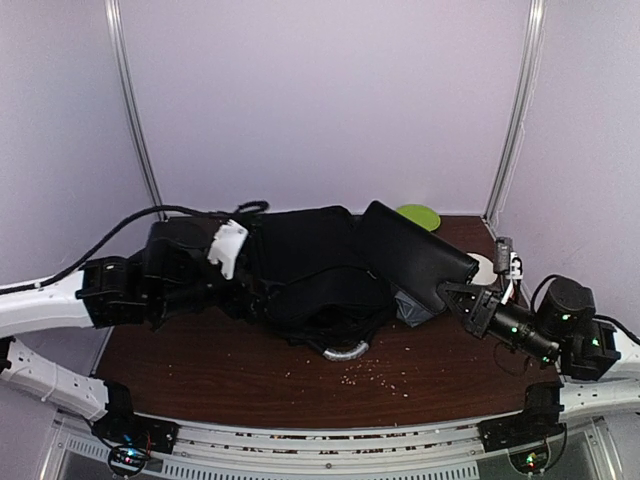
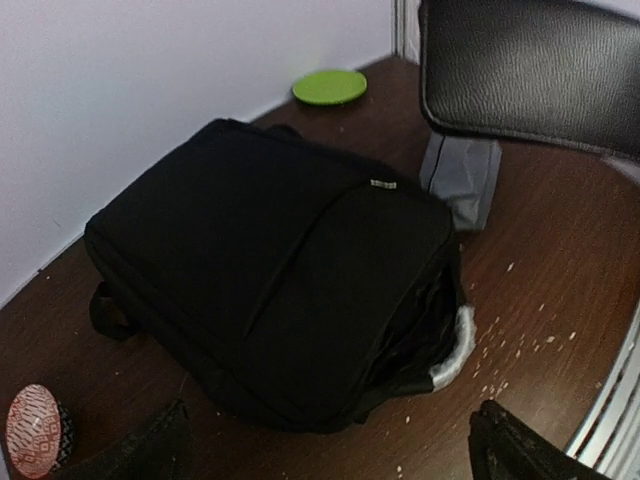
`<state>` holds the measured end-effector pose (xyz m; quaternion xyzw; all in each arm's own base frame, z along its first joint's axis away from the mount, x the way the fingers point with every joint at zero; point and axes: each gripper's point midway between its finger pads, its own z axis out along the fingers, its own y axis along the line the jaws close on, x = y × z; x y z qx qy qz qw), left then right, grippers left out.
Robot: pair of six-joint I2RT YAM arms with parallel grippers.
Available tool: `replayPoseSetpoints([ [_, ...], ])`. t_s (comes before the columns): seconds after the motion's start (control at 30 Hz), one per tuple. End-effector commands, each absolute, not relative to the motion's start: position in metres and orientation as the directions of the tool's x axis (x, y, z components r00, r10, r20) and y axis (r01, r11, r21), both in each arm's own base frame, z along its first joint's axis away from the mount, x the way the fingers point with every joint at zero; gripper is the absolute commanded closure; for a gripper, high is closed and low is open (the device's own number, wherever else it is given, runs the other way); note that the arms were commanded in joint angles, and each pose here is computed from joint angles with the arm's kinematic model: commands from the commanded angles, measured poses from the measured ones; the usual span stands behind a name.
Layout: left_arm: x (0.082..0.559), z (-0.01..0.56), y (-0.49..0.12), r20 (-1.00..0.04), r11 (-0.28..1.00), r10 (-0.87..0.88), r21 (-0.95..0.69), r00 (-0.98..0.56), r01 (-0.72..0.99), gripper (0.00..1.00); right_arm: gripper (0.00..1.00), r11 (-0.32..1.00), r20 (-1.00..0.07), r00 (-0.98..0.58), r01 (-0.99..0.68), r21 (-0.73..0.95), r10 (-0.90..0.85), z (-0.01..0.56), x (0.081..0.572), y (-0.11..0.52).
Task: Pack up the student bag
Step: Place the personal item in the student bag.
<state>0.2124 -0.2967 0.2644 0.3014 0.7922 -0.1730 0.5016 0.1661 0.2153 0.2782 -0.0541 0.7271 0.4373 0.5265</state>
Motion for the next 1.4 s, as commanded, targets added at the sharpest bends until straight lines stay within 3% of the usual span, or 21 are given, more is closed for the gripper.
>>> replayPoseSetpoints([
  [0.0,0.214,0.209,-0.327,-0.689,0.599,0.689,0.368,-0.224,0.711,0.02,1.0,0.652,-0.798,-0.408,-0.463,0.6,0.445,0.277,0.171,0.186],
  [0.23,0.237,0.162,-0.372,-0.517,0.484,0.833,0.511,-0.196,0.71,0.05,1.0,0.656,-0.792,-0.409,-0.449,0.607,0.453,0.274,0.168,0.173],
  [0.63,0.287,0.11,-0.382,-0.388,0.483,0.874,0.618,-0.295,0.621,0.06,1.0,0.619,-0.778,-0.436,-0.474,0.626,0.453,0.277,0.16,0.174],
  [0.73,0.303,0.117,-0.379,-0.43,0.546,0.836,0.594,-0.34,0.591,0.24,1.0,0.612,-0.777,-0.434,-0.48,0.628,0.456,0.281,0.159,0.173],
  [0.97,0.323,0.16,-0.381,-0.554,0.656,0.747,0.529,-0.367,0.538,0.97,1.0,0.587,-0.76,-0.453,-0.485,0.648,0.466,0.281,0.153,0.168],
  [1.37,0.335,0.258,-0.412,-0.783,0.796,0.503,0.254,-0.366,0.55,1.0,1.0,0.401,-0.747,-0.543,-0.631,0.664,0.383,0.283,0.117,0.192],
])
